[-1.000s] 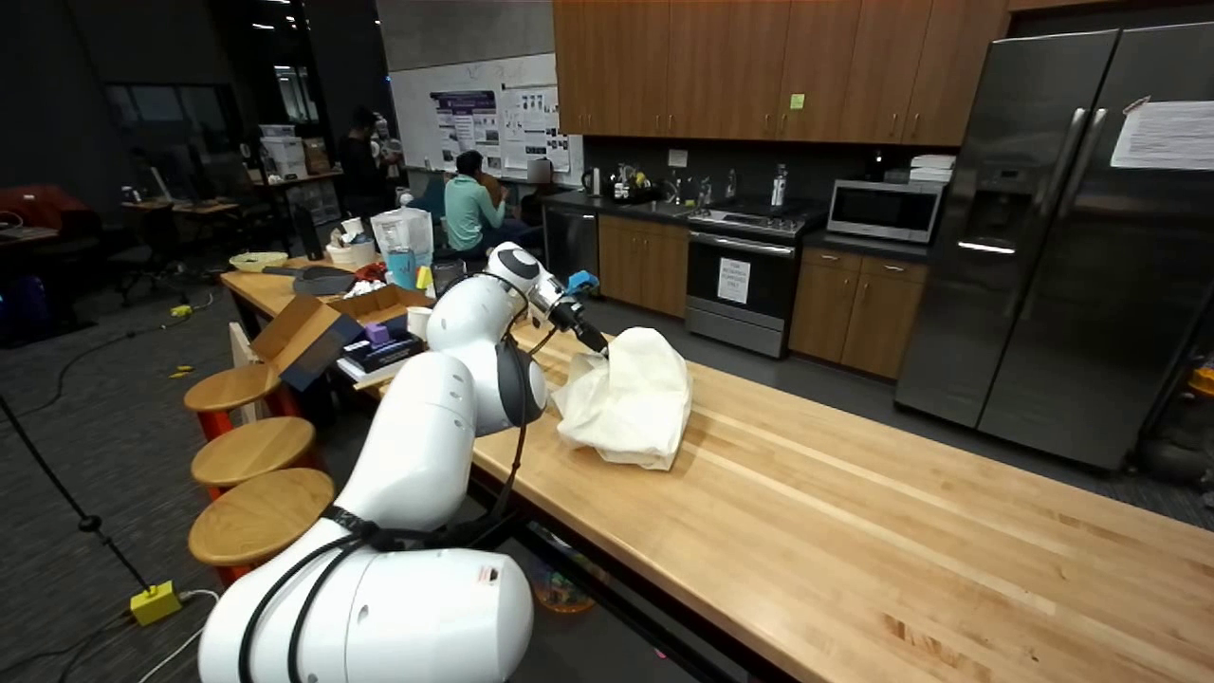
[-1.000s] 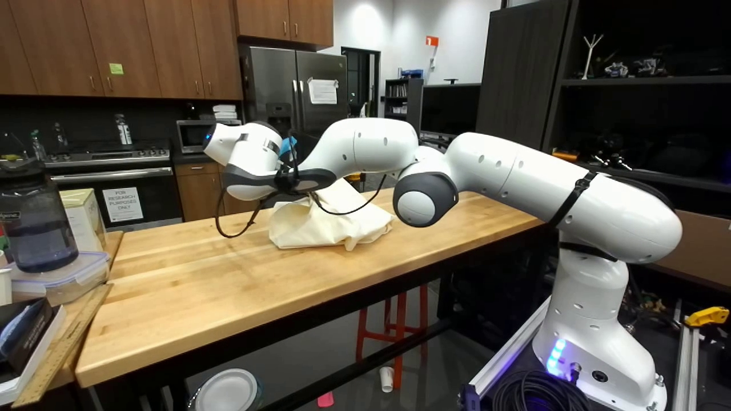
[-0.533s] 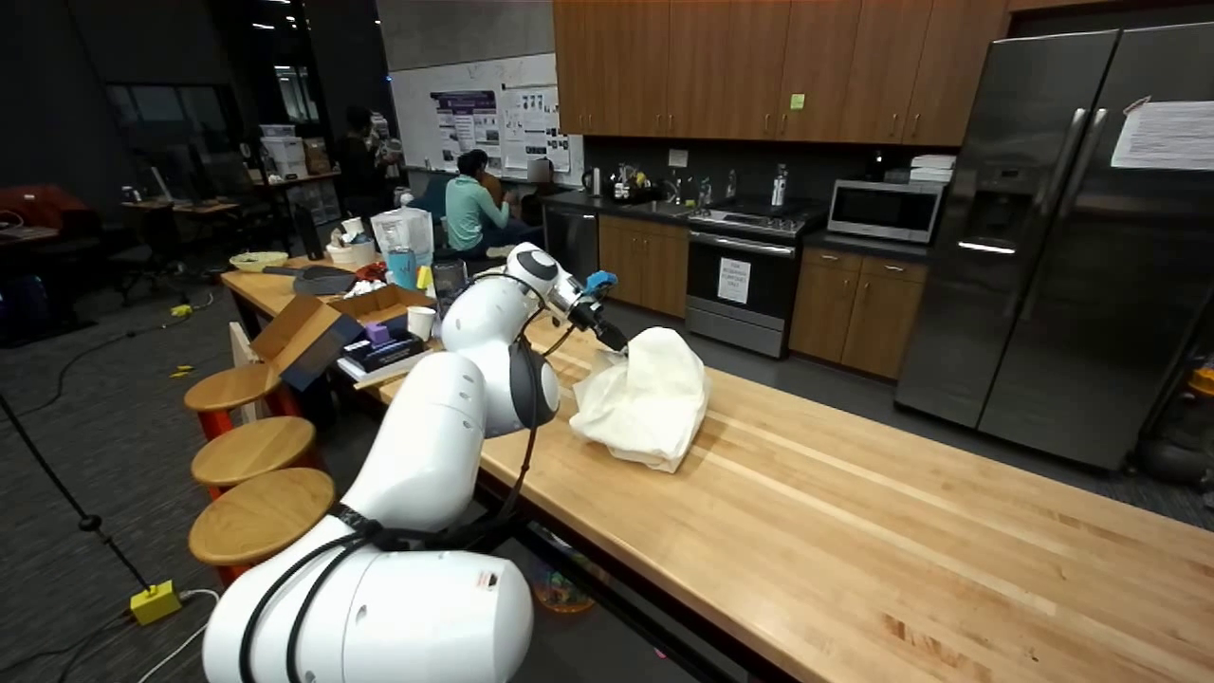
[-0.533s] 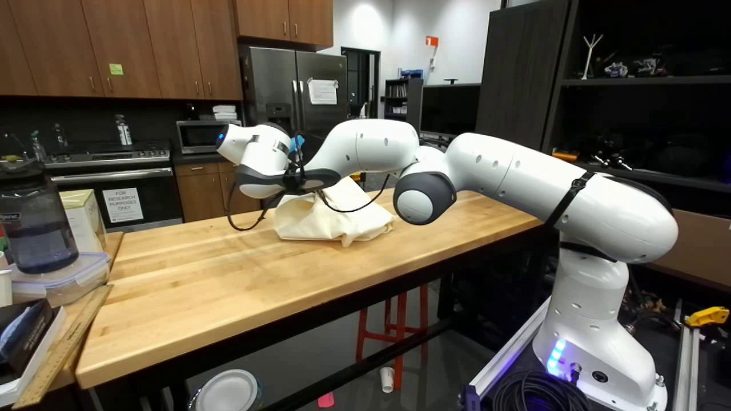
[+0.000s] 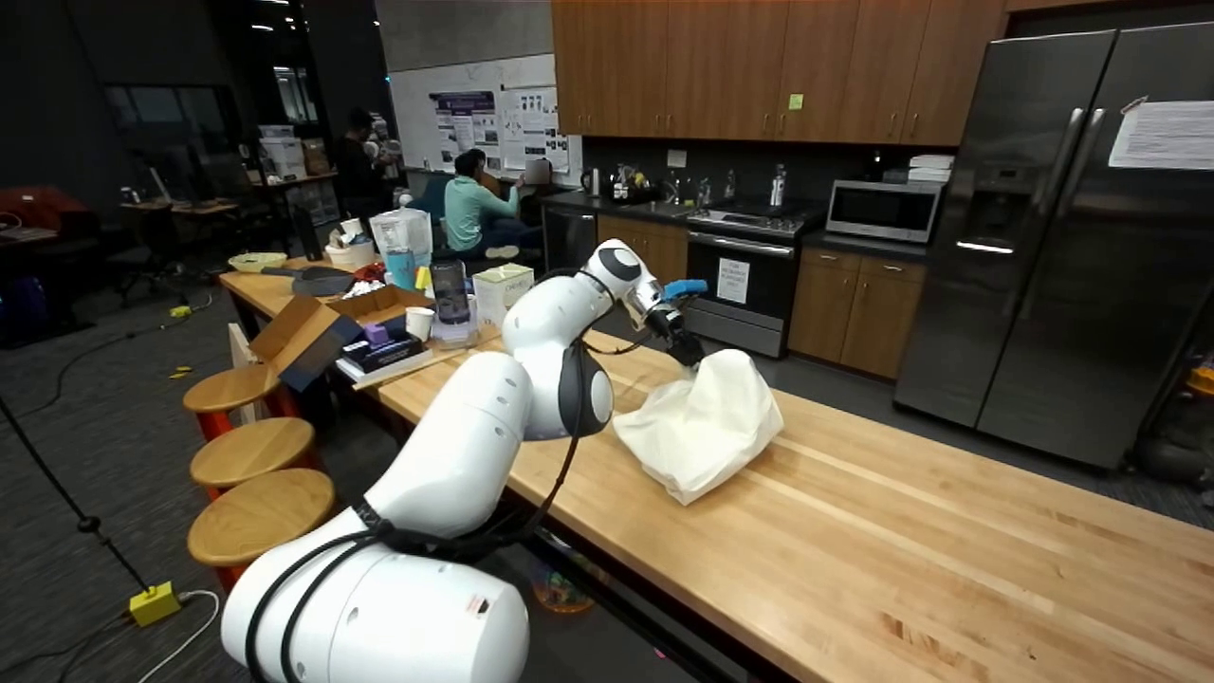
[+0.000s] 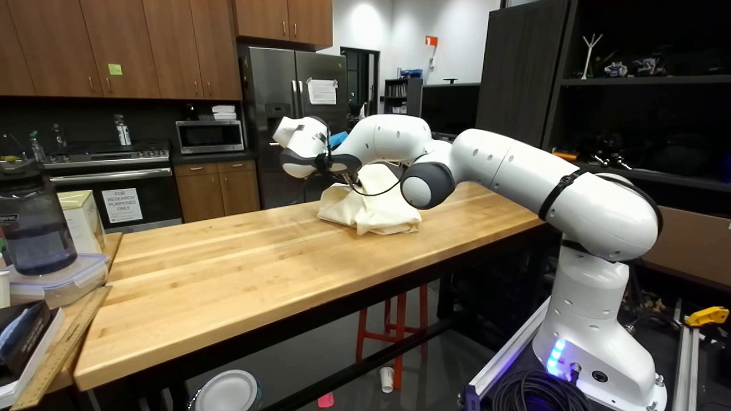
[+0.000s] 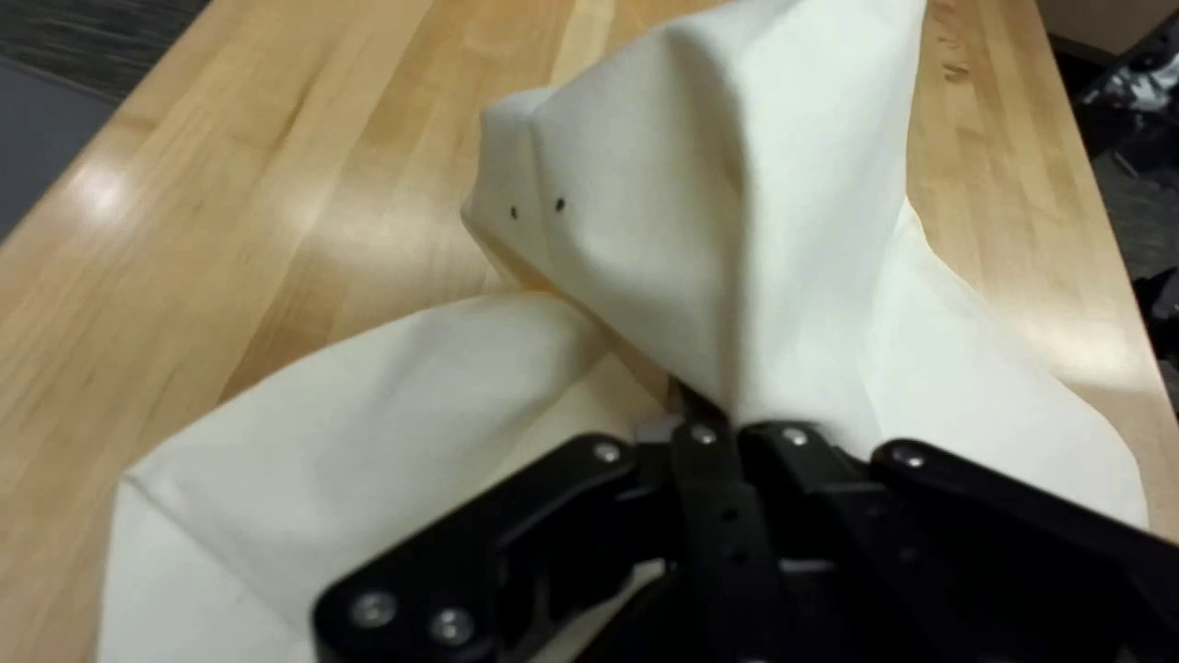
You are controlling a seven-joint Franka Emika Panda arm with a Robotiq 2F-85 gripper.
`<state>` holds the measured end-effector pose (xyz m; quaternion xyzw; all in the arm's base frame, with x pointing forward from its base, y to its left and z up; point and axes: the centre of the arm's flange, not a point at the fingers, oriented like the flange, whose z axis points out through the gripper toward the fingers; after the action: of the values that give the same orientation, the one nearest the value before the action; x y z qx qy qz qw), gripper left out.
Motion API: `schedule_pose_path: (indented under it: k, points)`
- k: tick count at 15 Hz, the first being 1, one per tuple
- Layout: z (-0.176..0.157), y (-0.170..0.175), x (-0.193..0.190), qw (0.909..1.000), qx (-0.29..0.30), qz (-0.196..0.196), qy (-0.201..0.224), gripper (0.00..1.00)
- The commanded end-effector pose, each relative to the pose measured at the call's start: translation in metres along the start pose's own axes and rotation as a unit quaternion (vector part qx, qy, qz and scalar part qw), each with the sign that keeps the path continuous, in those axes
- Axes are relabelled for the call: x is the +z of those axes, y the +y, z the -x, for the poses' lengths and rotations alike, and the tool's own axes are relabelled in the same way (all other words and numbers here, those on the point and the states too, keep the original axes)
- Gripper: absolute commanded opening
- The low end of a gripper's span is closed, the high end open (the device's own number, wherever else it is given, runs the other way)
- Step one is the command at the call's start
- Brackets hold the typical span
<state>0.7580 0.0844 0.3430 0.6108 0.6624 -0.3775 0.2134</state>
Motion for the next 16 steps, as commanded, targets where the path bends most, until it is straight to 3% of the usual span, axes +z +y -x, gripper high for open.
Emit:
schedule_pose_path:
  k: [1, 5, 7, 9, 14, 16]
  points:
    - [0.063, 0.034, 0.013, 0.9951, 0.071, -0.052, 0.045, 0.01]
    - [0.102, 0.031, 0.057, 0.9794, 0.128, -0.124, 0.095, 0.01]
    - [0.101, 0.031, 0.064, 0.9692, 0.144, -0.160, 0.120, 0.01]
    - [0.080, 0.030, 0.052, 0.9666, 0.140, -0.166, 0.136, 0.01]
    - [-0.011, 0.007, -0.019, 0.9911, 0.040, -0.081, 0.098, 0.01]
    - [-0.052, -0.001, -0.061, 0.9962, -0.002, -0.047, 0.074, 0.01]
